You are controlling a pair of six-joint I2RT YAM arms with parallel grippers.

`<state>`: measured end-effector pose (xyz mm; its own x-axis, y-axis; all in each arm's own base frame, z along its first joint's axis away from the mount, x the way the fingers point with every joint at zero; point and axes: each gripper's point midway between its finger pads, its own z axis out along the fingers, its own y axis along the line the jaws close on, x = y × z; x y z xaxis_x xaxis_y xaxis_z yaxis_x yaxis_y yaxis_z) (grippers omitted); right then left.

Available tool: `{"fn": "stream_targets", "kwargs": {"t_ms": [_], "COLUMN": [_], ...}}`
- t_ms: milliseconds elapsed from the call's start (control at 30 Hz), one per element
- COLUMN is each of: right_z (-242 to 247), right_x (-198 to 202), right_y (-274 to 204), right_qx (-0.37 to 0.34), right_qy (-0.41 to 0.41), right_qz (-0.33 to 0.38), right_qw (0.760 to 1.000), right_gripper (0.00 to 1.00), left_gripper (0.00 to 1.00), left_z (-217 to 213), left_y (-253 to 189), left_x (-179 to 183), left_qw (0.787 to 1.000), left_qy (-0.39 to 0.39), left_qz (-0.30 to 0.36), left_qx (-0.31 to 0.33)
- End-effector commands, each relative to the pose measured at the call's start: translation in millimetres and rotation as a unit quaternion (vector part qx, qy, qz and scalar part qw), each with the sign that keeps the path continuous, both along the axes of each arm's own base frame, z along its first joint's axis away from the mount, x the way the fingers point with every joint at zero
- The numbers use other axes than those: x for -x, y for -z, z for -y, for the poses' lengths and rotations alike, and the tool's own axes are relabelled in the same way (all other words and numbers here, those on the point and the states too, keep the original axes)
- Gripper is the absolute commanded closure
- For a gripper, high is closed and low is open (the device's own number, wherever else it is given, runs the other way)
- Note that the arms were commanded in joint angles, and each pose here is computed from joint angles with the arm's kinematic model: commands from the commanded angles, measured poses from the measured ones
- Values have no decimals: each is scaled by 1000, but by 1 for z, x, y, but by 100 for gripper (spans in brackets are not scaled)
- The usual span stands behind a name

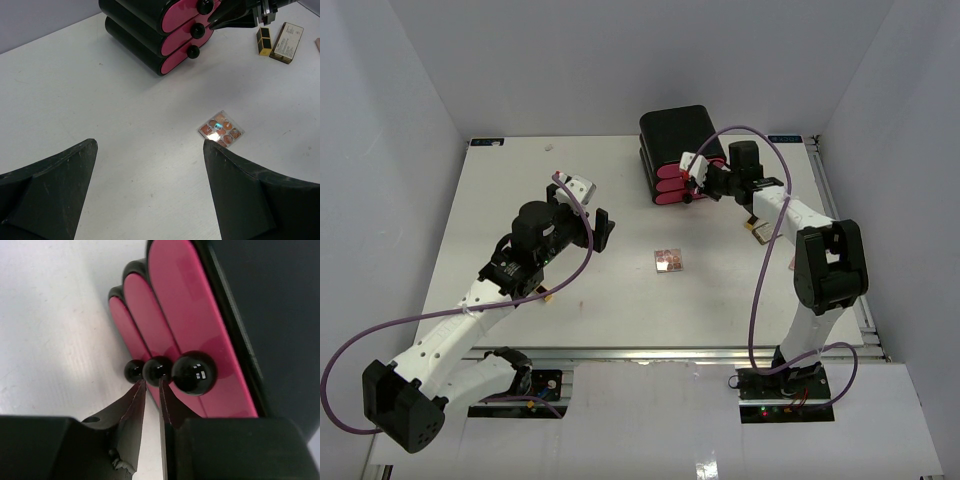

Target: Organize the makeup

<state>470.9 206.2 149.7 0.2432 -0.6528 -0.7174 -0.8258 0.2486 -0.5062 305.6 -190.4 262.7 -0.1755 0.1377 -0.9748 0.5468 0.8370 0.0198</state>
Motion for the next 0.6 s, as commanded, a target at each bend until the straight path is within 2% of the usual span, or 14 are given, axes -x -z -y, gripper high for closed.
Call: {"fn": "stream_targets", "kwargs": {"t_ms": [0,200,367,467,567], "right_z": [-2,-1,-2,0,5], "right_x": [-28,-34,-22,-5,11], "right_y": [-38,-45,-43,-40,-44], "right_qx": [-29,-42,-52,-71,-128], "right_qy": [28,45,42,42,61], "right_qz": [52,56,43,20,-30], "right_qw": [998,997,997,996,989], "right_gripper": [75,69,68,67,65], "left_gripper": [2,2,2,2,2], "left_z": [1,0,0,-1,0], "left_y": [-7,-5,-6,-6,-8], "left_x": [0,-1,-1,-1,0], "left_qw": [1000,1000,1000,1000,1000], "left_qy": [3,0,-1,-2,1], "left_qz": [9,8,8,10,10], "left_qx": [9,6,6,7,9]}}
